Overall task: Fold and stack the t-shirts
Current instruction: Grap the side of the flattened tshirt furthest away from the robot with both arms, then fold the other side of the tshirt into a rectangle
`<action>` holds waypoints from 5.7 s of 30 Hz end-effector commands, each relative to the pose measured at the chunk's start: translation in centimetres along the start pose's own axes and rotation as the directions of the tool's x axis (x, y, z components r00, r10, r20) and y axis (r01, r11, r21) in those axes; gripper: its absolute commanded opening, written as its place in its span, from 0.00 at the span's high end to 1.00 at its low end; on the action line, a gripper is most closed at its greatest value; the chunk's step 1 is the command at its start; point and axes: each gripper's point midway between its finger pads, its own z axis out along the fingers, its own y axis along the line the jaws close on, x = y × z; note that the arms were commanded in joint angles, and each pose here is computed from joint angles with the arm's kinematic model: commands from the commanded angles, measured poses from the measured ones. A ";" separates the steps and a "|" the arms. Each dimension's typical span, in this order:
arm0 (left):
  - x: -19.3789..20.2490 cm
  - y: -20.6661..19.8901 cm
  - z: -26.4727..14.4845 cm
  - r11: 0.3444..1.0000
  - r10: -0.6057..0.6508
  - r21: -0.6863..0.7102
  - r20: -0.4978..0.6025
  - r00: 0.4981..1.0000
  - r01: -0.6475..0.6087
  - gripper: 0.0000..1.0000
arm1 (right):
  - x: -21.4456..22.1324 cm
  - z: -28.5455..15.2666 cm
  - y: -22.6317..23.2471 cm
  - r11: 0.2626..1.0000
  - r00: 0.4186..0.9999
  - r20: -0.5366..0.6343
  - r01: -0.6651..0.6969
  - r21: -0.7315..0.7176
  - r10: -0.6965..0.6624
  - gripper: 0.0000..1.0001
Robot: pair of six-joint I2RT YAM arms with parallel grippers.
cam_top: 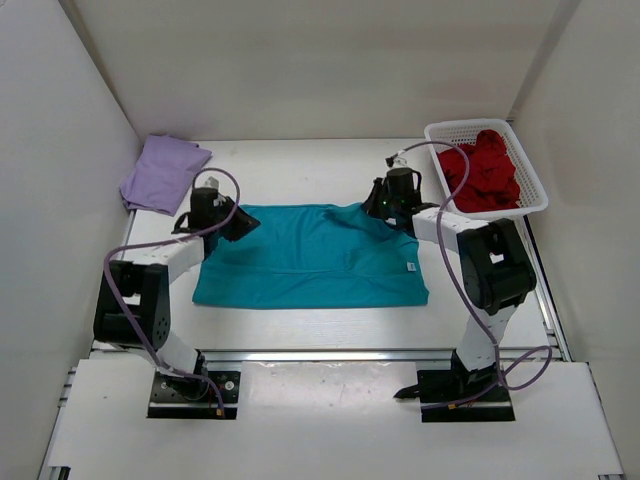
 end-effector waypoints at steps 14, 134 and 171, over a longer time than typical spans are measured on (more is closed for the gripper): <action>-14.7 8.9 3.8 0.928 -0.003 -0.365 0.206 0.979 0.079 0.64 | -12.2 3.5 -3.9 0.920 0.929 0.104 0.329 0.213 -0.356 1.00; 8.0 -0.6 -0.5 0.996 0.061 0.067 -0.063 0.996 -0.057 0.61 | 13.3 -12.5 4.1 0.948 0.928 -0.288 0.158 -0.275 -0.238 1.00; 25.2 -15.8 1.3 0.929 0.153 0.371 -0.399 0.904 0.007 0.50 | 9.6 -18.2 -7.3 0.992 0.990 -0.076 -0.115 0.052 0.119 0.68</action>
